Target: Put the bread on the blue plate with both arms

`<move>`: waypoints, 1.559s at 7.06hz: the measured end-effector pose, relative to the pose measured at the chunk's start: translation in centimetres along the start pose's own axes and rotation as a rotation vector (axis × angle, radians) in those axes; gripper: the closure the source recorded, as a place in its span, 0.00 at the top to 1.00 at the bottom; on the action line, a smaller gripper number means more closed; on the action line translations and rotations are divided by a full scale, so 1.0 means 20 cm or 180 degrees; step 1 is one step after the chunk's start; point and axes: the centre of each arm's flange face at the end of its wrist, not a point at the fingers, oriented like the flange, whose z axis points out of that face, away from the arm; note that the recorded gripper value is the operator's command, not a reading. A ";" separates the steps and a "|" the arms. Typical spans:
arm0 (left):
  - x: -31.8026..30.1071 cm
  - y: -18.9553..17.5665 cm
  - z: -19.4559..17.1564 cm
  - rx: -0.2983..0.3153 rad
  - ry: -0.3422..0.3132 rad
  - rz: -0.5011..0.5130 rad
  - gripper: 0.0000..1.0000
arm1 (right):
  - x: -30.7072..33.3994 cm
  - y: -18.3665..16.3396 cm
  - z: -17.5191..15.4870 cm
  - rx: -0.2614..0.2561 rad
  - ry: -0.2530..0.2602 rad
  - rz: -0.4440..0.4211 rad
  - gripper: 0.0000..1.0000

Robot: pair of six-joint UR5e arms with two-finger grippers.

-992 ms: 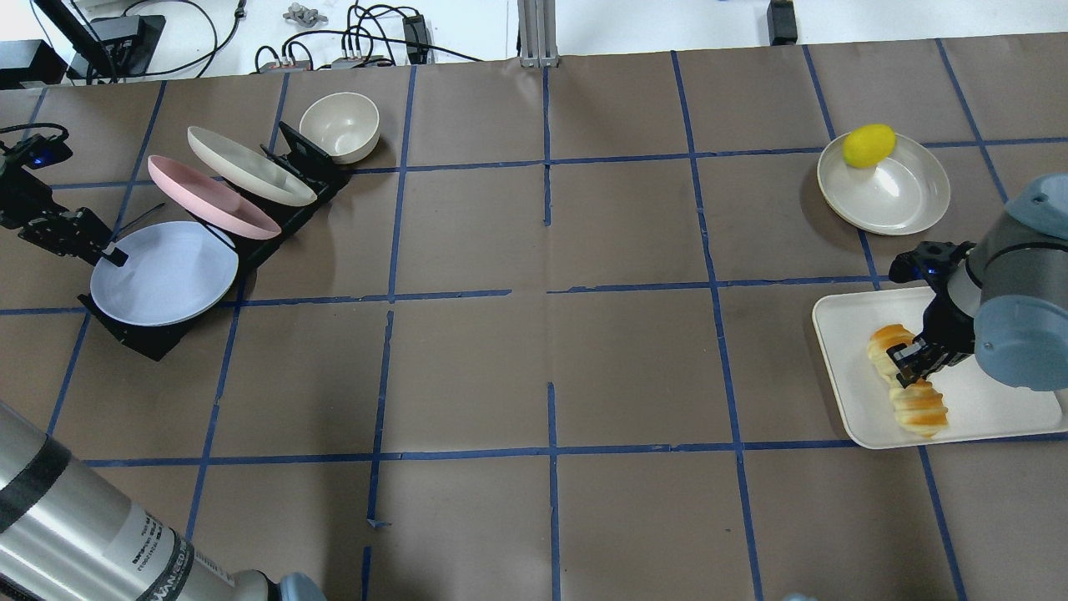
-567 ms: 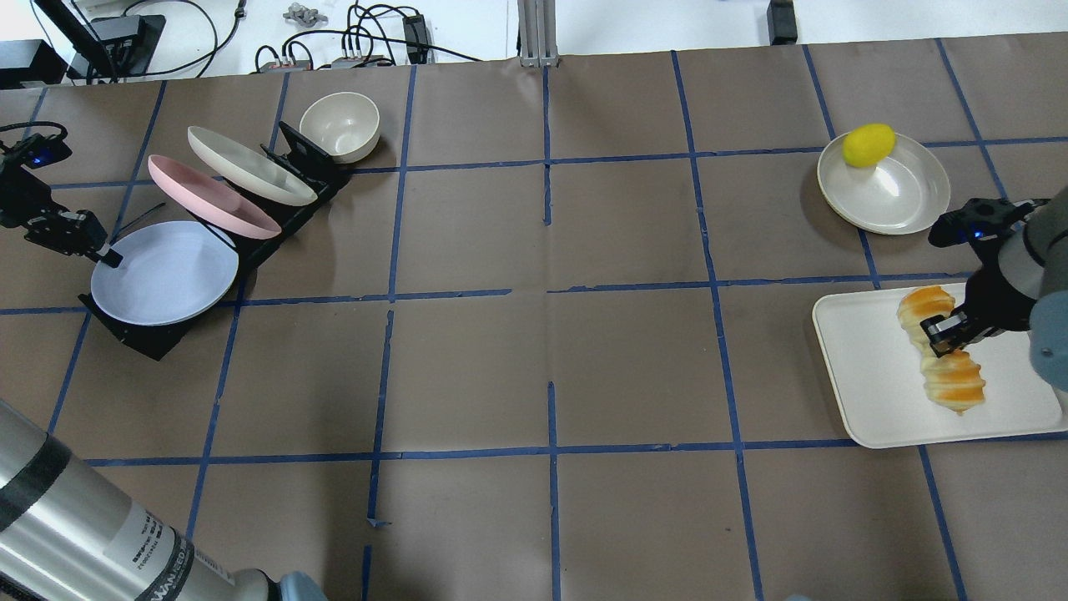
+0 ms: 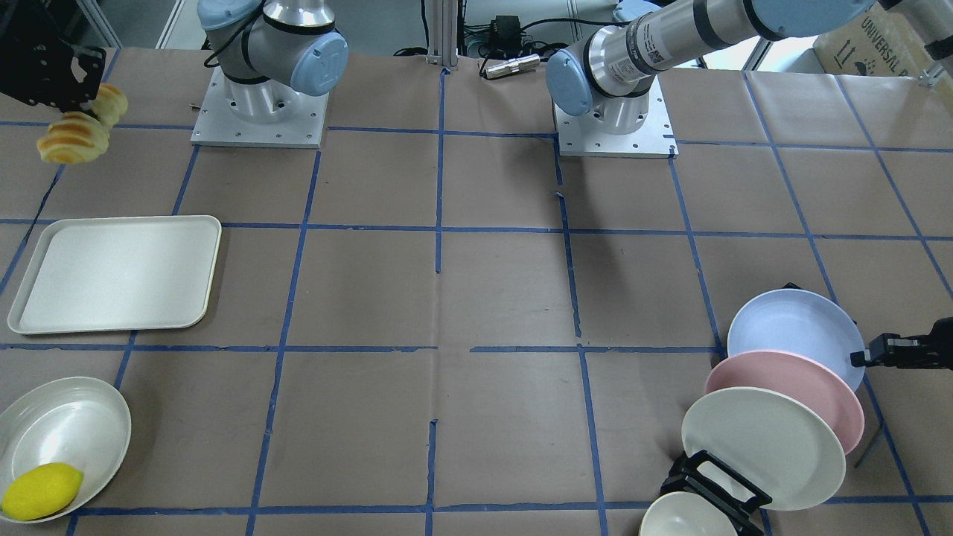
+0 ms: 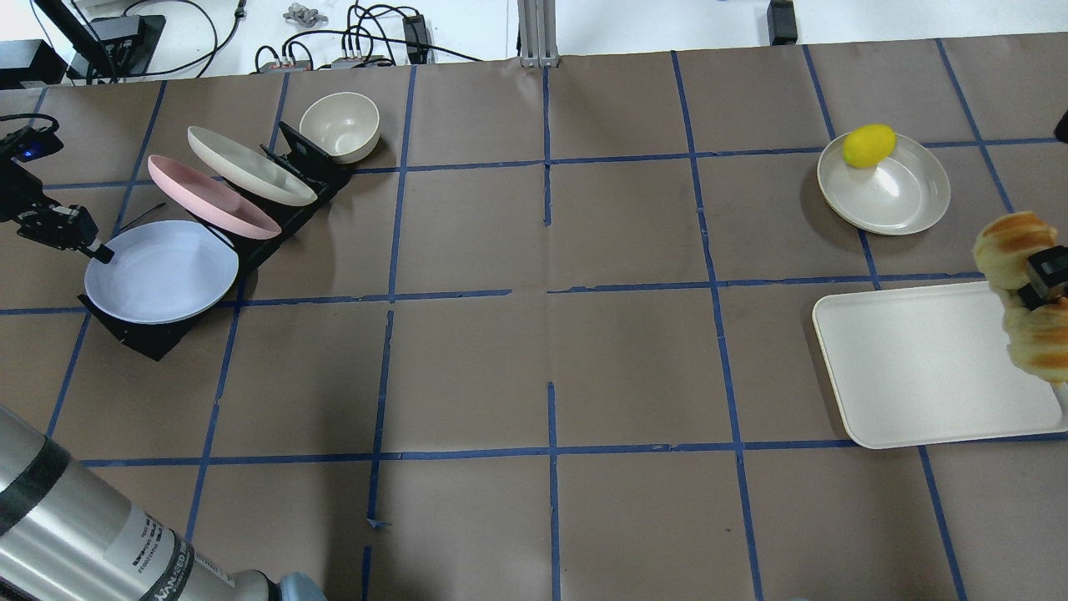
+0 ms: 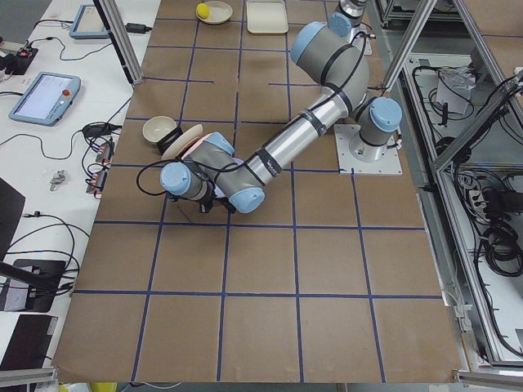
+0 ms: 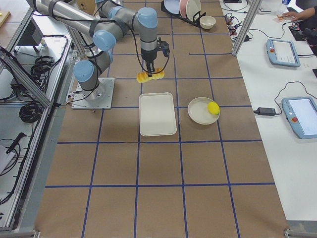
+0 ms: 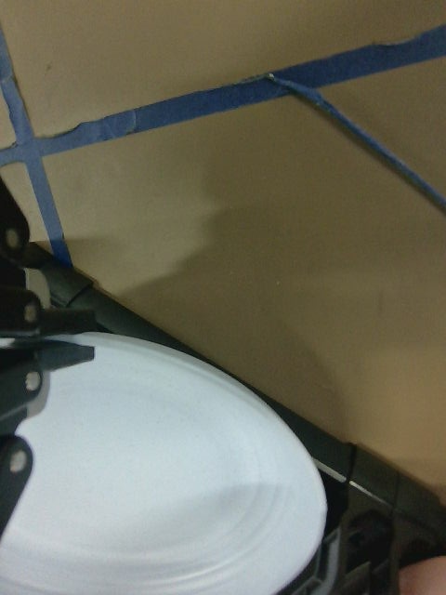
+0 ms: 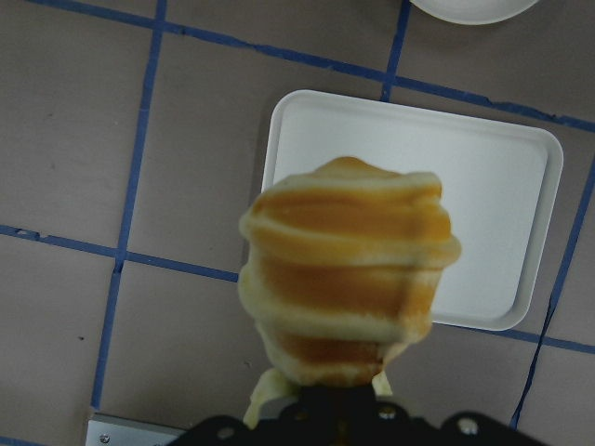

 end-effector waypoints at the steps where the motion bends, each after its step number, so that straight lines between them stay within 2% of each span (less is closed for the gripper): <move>1: 0.02 0.02 -0.05 -0.0011 -0.0005 -0.0007 0.03 | -0.04 -0.02 -0.09 0.0084 -0.0041 -0.0027 0.09; 4: 0.11 0.17 -0.29 -0.0153 -0.0035 -0.0046 0.03 | -0.39 -0.15 -0.25 0.0280 -0.0050 0.0062 0.10; 6: 0.28 0.29 -0.52 -0.0207 -0.0164 -0.0033 0.03 | -0.66 -0.28 -0.30 0.0272 -0.0087 0.0211 0.09; 7: 0.39 0.33 -0.60 -0.0205 -0.0222 -0.0021 0.03 | -0.79 -0.37 -0.29 0.0176 -0.0112 0.0254 0.09; 9: 0.75 0.29 -0.70 -0.0185 -0.0371 0.0032 0.03 | -0.98 -0.56 -0.21 -0.0341 -0.0118 0.0271 0.09; 11: 1.17 0.22 -0.67 -0.0232 -0.0431 -0.0022 0.03 | -1.03 -0.69 -0.19 -0.0817 -0.0014 0.0330 0.09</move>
